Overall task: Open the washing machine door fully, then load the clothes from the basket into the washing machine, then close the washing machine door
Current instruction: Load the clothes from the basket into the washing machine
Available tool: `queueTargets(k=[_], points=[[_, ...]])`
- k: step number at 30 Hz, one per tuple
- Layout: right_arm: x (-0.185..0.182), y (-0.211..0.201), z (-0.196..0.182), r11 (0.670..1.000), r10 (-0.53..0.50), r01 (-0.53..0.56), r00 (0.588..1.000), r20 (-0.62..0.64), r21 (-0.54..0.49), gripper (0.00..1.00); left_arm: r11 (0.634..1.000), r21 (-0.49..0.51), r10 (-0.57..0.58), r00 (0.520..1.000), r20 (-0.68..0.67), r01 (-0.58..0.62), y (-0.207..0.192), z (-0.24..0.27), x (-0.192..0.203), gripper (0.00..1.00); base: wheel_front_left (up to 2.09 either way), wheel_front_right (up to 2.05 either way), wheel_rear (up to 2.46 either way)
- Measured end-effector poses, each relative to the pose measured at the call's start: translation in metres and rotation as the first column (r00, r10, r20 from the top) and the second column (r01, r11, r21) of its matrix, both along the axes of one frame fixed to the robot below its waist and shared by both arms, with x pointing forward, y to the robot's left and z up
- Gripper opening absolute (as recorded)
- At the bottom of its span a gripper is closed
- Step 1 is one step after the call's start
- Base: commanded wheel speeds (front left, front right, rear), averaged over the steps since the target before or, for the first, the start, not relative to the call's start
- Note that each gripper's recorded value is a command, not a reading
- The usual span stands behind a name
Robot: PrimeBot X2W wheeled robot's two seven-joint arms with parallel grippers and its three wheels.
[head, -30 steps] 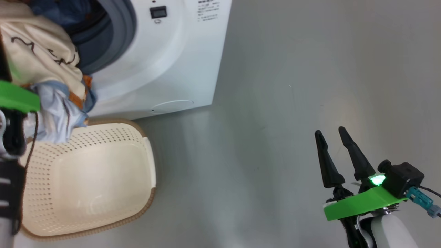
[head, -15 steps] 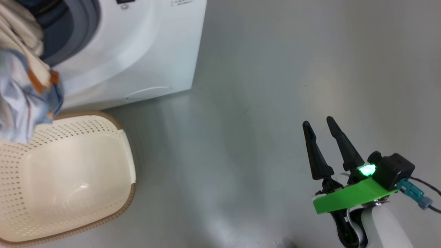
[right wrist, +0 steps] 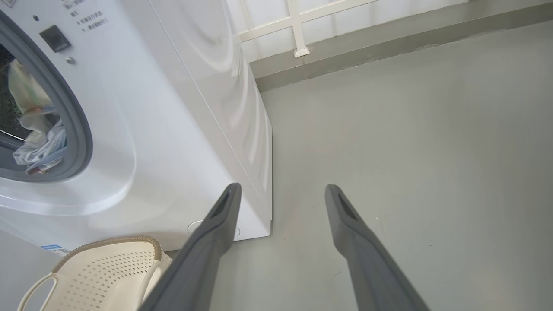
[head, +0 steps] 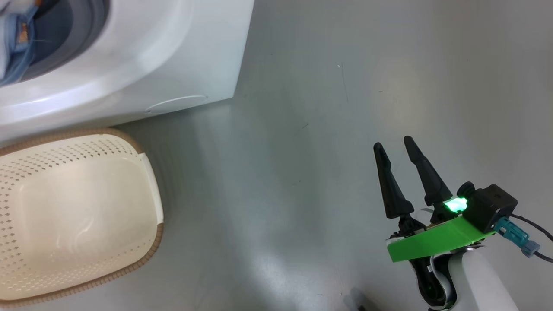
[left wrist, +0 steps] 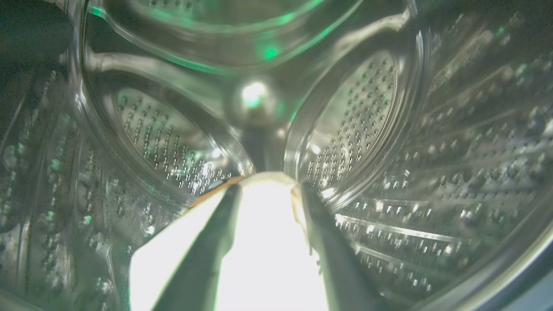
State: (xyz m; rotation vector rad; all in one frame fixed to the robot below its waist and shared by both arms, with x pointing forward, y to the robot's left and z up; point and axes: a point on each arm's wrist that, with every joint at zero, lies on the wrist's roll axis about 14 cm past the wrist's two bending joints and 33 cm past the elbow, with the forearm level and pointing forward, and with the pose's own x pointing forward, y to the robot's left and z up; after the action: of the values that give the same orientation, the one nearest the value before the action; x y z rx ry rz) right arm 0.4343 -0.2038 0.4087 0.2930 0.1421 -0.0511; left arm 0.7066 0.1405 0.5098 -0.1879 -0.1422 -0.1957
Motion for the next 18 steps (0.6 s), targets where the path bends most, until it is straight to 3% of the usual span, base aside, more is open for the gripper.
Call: queueTargets(k=[5, 18], points=[[0.001, 0.004, 0.000, 1.000, 0.009, -0.009, 1.000, 0.001, 0.006, 1.00, 1.000, 0.008, 0.019, 0.996, -0.093, -0.018, 0.007, -0.032, -0.008, 1.00, 0.00, 0.00, 0.00], [0.009, 0.009, 0.003, 1.000, 0.025, -0.025, 0.999, 0.021, 0.010, 1.00, 1.000, -0.024, 0.013, 0.992, -0.124, -0.016, 0.006, -0.045, -0.020, 1.00, 0.00, 0.00, 0.00]])
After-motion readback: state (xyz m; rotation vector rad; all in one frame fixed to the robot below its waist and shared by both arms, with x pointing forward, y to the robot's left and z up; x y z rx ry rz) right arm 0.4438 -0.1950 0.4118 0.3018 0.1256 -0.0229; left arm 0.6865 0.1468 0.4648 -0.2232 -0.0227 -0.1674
